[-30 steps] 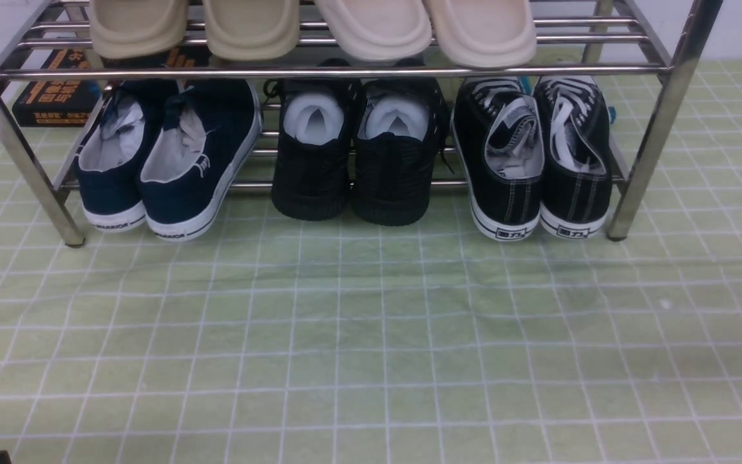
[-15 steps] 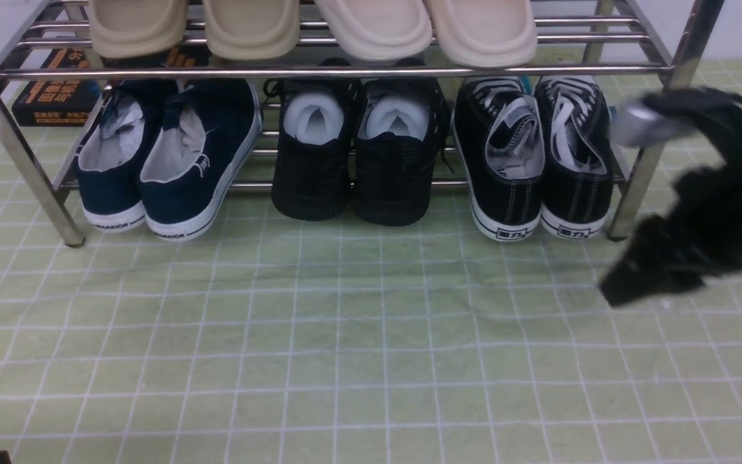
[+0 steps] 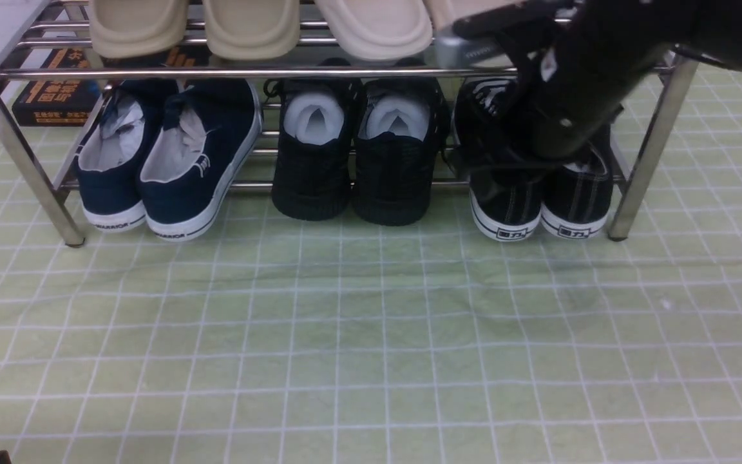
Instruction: Take the shoes off the shelf with your hand from the green coffee tablecloth.
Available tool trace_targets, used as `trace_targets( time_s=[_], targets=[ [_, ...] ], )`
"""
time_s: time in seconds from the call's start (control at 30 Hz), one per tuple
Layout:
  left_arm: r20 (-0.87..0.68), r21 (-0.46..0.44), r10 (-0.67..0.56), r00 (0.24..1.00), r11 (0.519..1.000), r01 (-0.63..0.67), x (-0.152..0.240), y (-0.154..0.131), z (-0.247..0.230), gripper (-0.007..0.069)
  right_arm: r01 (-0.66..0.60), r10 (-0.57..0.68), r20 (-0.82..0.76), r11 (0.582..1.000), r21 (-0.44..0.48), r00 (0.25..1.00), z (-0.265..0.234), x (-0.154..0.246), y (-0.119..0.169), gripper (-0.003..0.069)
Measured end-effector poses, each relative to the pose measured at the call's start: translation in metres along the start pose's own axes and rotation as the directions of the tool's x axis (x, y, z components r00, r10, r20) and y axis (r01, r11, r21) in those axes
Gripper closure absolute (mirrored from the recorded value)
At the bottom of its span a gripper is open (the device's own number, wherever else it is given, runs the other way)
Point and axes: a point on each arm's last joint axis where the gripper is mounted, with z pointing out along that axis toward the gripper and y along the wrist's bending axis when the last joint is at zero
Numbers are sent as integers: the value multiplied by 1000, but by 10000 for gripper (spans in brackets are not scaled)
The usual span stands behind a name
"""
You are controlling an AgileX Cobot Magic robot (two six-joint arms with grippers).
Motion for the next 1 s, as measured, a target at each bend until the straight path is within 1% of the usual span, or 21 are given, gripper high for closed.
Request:
trace_targets(
  time_s=[0.1, 0.23, 0.37, 0.57, 0.63, 0.67, 0.7, 0.77, 0.8, 0.9, 1.0],
  targets=[
    [0, 0, 0, 1000, 1000, 0, 0, 0, 0, 386, -16, 15, 28, 999, 39, 999, 15, -7, -3, 282],
    [0, 0, 0, 1000, 1000, 0, 0, 0, 0, 386, 0, -4, 58, 997, 73, 998, 42, -12, -5, 286],
    [0, 0, 0, 1000, 1000, 0, 0, 0, 0, 386, 21, -28, 67, 994, 103, 997, 62, -13, -7, 311],
    [0, 0, 0, 1000, 1000, 0, 0, 0, 0, 386, 15, -25, 67, 987, 158, 997, 77, -13, -12, 410],
    [0, 0, 0, 1000, 1000, 0, 0, 0, 0, 386, 4, -16, 69, 985, 173, 997, 79, -13, -14, 493],
    [0, 0, 0, 1000, 1000, 0, 0, 0, 0, 386, 4, -16, 69, 985, 172, 997, 79, -13, -14, 510],
    [0, 0, 0, 1000, 1000, 0, 0, 0, 0, 386, 3, -16, 72, 984, 176, 997, 79, -13, -13, 571],
    [0, 0, 0, 1000, 1000, 0, 0, 0, 0, 386, -3, -10, 73, 984, 176, 997, 78, -13, -13, 645],
    [0, 0, 0, 1000, 1000, 0, 0, 0, 0, 386, -5, -9, 75, 984, 176, 997, 76, -13, -13, 657],
    [0, 0, 0, 1000, 1000, 0, 0, 0, 0, 386, -17, 5, 66, 985, 173, 998, 65, -12, -13, 657],
    [0, 0, 0, 1000, 1000, 0, 0, 0, 0, 386, -30, 21, 60, 987, 161, 998, 41, -10, -9, 657]
  ],
)
